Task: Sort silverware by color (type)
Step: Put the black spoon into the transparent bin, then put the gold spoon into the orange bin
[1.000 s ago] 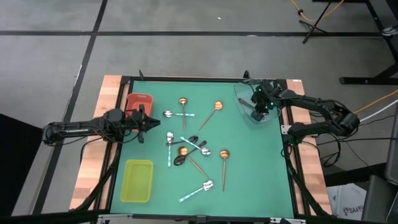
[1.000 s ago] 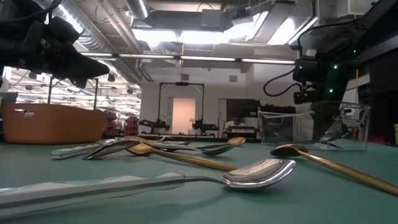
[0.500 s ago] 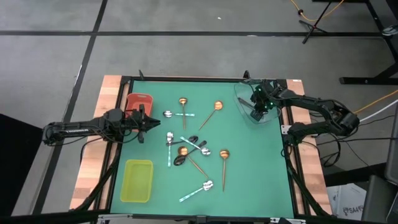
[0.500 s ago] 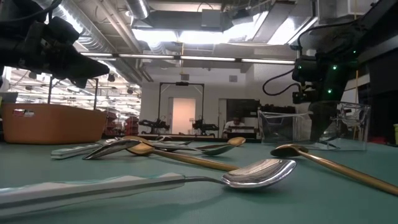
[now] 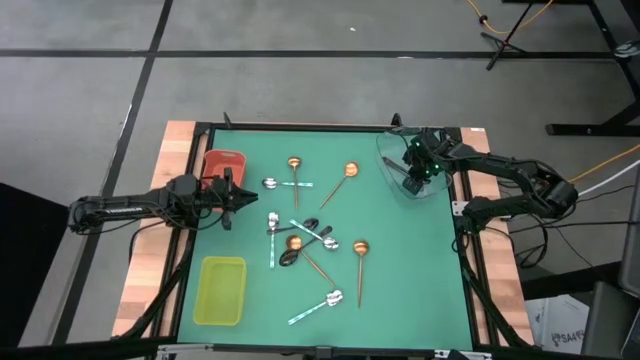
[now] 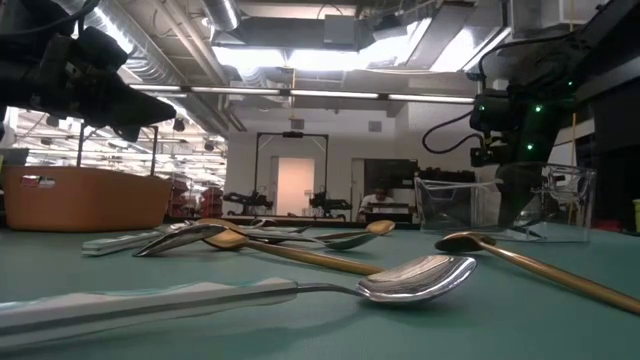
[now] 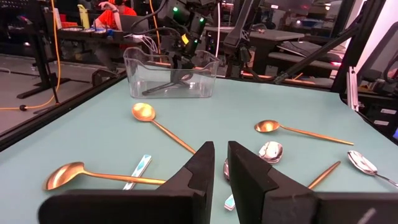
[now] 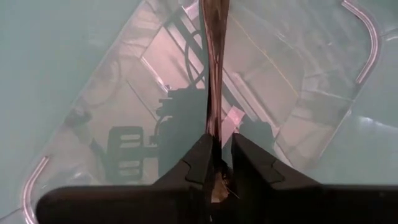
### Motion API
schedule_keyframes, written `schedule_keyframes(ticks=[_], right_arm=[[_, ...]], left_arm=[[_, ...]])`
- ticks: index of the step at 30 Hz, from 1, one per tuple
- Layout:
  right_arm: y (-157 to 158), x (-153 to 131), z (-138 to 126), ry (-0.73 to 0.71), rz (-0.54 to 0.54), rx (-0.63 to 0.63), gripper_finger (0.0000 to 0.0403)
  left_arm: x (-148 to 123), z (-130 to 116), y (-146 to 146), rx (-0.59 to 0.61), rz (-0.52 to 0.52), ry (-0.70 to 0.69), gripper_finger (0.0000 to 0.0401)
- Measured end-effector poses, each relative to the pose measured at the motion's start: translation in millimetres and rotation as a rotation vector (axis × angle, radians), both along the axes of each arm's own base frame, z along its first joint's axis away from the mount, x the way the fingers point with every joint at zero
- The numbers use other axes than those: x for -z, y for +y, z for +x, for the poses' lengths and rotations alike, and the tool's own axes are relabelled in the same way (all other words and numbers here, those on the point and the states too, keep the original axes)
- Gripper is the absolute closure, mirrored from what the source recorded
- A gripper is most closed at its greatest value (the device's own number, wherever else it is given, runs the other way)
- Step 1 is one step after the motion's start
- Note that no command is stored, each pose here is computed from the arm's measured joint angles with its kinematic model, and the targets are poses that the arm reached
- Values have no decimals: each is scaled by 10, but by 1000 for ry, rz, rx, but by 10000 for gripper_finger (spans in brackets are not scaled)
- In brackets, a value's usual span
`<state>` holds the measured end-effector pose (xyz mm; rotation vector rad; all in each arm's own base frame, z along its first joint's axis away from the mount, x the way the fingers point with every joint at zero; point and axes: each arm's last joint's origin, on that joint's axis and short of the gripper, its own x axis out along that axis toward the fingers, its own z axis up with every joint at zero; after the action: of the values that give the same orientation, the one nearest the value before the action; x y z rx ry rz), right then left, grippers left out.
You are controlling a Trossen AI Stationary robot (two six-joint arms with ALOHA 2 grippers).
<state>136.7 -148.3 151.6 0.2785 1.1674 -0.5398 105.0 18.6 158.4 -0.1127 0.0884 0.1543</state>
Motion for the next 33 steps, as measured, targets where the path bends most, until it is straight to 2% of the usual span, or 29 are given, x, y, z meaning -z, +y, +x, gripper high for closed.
schedule_keyframes(ticks=[14,24,33], right_arm=[[-30,-50,16,2,-15,45,351],[-88,-346,69,-46,-68,46,352],[-11,-624,2,-62,-82,44,352]], left_arm=[[0,0,0,0,0,0,362],[0,0,0,-1,0,0,362],[0,0,0,-1,0,0,362]])
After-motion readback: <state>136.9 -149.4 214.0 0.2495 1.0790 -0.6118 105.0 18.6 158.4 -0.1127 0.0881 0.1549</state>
